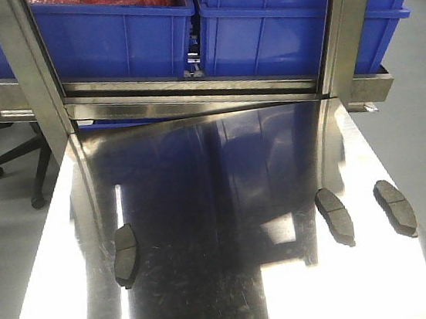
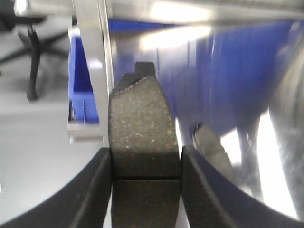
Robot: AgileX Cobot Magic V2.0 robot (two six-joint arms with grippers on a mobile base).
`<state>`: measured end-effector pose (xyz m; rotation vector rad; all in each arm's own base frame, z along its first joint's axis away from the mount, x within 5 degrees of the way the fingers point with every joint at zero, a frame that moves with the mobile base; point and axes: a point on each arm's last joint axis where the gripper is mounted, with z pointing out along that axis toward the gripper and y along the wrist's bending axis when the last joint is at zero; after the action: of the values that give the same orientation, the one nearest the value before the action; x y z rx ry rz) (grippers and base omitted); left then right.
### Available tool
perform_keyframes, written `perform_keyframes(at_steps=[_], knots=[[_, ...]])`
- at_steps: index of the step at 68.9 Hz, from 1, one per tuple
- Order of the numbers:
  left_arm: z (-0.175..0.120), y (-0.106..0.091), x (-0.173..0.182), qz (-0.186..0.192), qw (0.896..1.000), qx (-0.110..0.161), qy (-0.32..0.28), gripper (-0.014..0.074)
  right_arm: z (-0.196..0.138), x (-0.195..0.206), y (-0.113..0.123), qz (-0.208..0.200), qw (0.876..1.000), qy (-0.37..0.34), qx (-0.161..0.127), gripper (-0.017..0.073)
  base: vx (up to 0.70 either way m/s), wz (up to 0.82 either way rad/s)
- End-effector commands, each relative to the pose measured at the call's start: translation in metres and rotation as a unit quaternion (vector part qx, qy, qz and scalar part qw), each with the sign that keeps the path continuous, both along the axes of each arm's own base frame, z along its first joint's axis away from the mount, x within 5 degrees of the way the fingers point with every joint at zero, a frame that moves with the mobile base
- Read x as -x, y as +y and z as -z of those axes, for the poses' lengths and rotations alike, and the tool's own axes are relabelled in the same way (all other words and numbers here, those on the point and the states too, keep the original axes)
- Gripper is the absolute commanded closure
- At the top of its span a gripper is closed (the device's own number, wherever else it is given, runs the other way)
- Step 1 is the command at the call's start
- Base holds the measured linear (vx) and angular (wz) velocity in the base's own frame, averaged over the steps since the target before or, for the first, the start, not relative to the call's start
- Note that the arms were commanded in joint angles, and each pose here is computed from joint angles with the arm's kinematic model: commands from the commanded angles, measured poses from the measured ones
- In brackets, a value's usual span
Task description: Move and align brake pads A on conveyor
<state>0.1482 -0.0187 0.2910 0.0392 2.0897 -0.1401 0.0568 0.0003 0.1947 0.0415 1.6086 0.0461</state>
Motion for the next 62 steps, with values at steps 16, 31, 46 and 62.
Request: perform_keyframes(at_steps=[16, 31, 46, 62], knots=[[-0.0191, -0.0008, -0.0019, -0.001, 0.998, 0.014, -0.067, 0.0511, -0.0002, 0.0003, -0.0003, 0.002, 0.999, -0.033, 0.007, 0.0569, 0.0, 0.0], [-0.0191, -0.0008, -0.0019, -0.001, 0.998, 0.014, -0.067, 0.0511, -0.0002, 0.0003, -0.0003, 0.002, 0.999, -0.033, 0.007, 0.0569, 0.0, 0.0], [-0.0191, -0.0008, -0.0019, -0.001, 0.998, 0.014, -0.067, 0.0511, -0.0002, 0.0003, -0.0003, 0.002, 0.999, -0.033, 0.007, 0.0569, 0.0, 0.0], [-0.0191, -0.0008, -0.0019, -0.001, 0.998, 0.014, -0.067, 0.0511, -0.0006, 0.0003, -0.0003, 0.002, 0.999, -0.035, 0.007, 0.0569, 0.0, 0.0]])
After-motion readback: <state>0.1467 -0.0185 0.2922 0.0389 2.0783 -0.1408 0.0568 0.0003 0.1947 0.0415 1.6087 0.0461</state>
